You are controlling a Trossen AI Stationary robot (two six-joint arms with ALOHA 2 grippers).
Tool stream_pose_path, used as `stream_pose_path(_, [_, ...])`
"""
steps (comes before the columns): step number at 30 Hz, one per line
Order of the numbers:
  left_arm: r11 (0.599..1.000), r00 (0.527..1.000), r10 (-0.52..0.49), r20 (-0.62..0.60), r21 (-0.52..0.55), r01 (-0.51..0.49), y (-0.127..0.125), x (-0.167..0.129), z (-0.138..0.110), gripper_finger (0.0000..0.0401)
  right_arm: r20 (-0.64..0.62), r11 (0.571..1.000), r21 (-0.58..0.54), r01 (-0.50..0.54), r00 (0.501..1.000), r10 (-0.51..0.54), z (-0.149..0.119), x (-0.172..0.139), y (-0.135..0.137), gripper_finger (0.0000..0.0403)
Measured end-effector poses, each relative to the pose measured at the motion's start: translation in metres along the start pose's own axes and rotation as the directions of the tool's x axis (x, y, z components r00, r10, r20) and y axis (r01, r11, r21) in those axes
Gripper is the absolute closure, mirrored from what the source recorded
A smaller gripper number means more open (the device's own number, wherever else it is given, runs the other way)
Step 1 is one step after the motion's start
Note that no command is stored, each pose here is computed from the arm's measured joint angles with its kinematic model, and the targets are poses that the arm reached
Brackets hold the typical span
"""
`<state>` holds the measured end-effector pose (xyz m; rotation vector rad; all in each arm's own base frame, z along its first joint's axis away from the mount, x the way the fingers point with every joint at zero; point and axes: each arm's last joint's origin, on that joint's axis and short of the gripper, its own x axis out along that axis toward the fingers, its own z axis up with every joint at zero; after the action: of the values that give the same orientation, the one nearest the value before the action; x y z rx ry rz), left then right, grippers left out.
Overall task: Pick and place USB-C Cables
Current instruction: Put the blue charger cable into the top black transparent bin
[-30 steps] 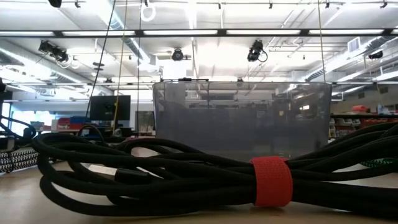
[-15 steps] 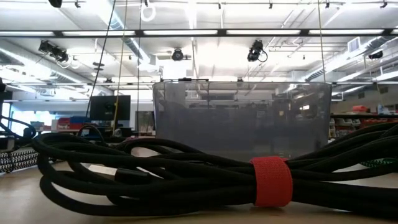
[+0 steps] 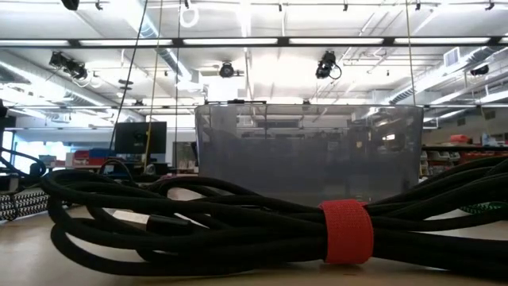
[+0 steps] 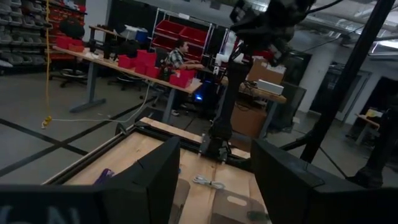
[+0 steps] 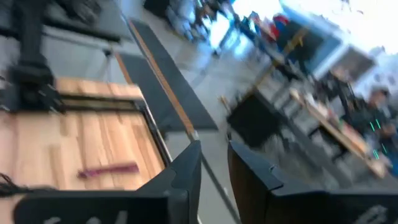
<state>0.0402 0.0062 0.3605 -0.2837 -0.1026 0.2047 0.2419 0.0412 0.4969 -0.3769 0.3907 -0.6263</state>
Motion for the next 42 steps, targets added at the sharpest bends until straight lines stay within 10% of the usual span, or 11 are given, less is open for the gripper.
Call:
stream_pose_path(18, [0.995, 0.995, 0.03, -0.1, 0.093, -0.02, 0.003, -0.001, -0.01, 0.0198, -0.581, 0.926, 0.365, 0.093, 0.8, 0.149, -0.07, 0.021, -0.031, 0.0226])
stream_pose_path(34, [0.986, 0.953, 0.135, -0.271, 0.132, -0.102, 0.007, 0.008, -0.026, 0.0198, -0.784, 0.907, 0.347, 0.239, 0.605, 0.141, -0.117, 0.066, -0.022, 0.0226])
stream_pose_path(42, [0.98, 0.941, 0.16, -0.298, 0.162, -0.115, 0.004, 0.024, -0.028, 0.0198, -0.891, 0.905, 0.298, 0.303, 0.429, 0.15, -0.167, 0.086, -0.005, 0.0226])
